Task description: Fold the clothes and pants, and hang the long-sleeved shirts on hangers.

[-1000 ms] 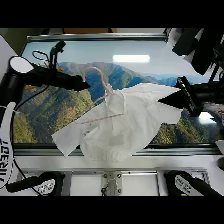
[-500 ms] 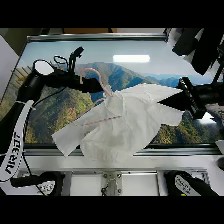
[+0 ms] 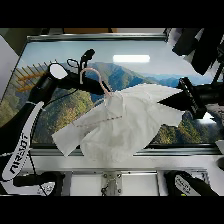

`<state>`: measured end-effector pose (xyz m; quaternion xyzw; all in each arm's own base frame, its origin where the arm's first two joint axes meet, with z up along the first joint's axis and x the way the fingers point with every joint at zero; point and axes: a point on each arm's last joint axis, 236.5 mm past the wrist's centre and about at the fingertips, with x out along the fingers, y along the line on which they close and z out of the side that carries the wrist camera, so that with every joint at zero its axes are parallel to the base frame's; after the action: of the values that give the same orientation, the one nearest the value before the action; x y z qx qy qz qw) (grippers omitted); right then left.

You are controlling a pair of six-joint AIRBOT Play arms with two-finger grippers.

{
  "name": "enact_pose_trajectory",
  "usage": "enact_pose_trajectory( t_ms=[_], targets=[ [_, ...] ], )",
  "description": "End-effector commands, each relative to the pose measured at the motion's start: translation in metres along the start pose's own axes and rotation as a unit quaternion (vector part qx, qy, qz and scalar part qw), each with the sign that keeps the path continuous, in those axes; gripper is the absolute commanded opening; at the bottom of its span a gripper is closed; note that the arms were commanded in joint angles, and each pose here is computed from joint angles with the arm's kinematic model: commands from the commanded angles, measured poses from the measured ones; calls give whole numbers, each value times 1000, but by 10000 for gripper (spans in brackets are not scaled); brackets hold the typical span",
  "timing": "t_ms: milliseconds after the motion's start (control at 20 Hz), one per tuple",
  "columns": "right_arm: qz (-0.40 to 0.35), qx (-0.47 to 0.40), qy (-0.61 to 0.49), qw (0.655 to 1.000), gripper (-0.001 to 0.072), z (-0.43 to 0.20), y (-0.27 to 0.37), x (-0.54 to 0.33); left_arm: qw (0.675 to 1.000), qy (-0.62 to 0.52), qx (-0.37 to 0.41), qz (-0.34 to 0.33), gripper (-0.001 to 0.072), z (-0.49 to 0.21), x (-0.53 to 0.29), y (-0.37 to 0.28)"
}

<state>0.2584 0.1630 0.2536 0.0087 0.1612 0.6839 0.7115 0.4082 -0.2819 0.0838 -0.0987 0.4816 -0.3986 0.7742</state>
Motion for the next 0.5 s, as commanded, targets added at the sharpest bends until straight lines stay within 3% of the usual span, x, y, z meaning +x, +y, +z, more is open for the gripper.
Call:
enact_pose_trajectory(
  t_ms=[0,450],
  targets=[
    [0,0,1,1000,6,0,1,0,1000,1,-15,7,14,0,10,7],
    [-56,-18,-77,995,6,40,-20,-4,995,-24,-64,67,13,-1,-93,74]
  ],
)
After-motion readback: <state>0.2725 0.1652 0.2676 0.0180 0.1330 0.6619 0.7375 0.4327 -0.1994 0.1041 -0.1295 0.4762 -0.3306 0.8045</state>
